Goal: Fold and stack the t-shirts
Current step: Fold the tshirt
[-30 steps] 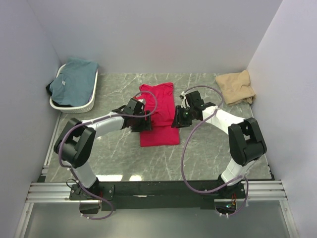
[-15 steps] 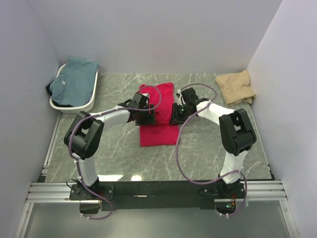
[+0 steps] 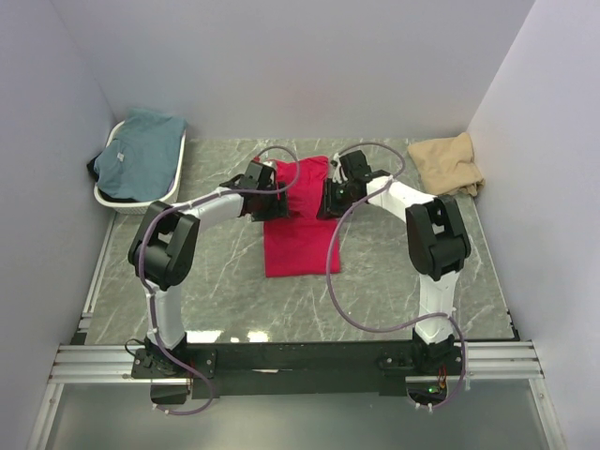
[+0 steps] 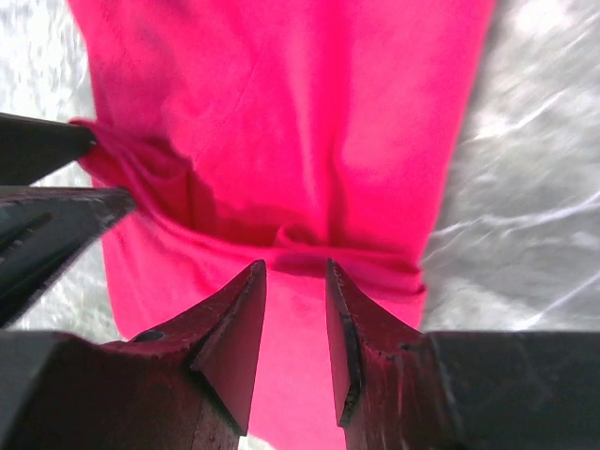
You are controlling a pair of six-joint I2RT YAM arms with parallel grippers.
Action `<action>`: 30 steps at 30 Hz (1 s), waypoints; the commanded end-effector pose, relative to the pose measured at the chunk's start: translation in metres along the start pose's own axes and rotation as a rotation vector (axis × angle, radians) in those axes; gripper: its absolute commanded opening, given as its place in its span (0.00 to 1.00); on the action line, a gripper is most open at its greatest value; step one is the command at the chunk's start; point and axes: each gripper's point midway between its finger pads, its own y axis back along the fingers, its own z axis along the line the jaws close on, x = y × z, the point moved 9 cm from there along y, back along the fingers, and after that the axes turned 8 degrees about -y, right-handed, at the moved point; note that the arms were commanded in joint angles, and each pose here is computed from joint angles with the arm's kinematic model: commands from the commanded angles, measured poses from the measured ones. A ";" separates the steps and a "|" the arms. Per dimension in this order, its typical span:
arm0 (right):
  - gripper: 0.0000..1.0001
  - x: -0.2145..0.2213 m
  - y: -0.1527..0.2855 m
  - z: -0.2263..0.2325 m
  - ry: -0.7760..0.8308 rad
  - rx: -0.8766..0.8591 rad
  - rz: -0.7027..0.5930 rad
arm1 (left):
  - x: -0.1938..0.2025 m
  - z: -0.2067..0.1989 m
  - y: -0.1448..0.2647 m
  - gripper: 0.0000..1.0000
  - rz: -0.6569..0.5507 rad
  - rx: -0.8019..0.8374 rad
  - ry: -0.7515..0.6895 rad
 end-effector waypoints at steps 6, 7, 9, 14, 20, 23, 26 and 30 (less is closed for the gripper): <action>0.40 -0.047 0.010 -0.011 0.003 0.042 -0.127 | -0.045 0.014 -0.002 0.71 -0.132 -0.024 -0.031; 0.40 -0.051 0.016 -0.008 0.013 0.035 -0.147 | -0.048 0.014 0.001 0.71 -0.146 -0.031 -0.036; 0.43 -0.054 0.026 -0.008 0.011 0.047 -0.176 | -0.052 0.015 0.007 0.71 -0.172 -0.045 -0.043; 0.53 -0.034 0.061 -0.013 0.017 0.059 -0.205 | -0.042 0.016 0.038 0.76 -0.199 -0.058 -0.026; 0.53 0.029 0.076 -0.033 -0.036 0.019 -0.134 | 0.017 0.022 0.067 0.77 -0.170 0.026 0.066; 0.54 0.063 0.079 -0.041 -0.062 -0.021 -0.099 | 0.054 0.025 0.080 0.77 -0.145 0.087 0.105; 0.54 0.090 0.080 -0.048 -0.089 -0.061 -0.079 | 0.085 0.025 0.087 0.77 -0.133 0.124 0.118; 0.55 0.114 0.081 -0.055 -0.113 -0.089 -0.083 | 0.114 0.024 0.092 0.76 -0.129 0.156 0.120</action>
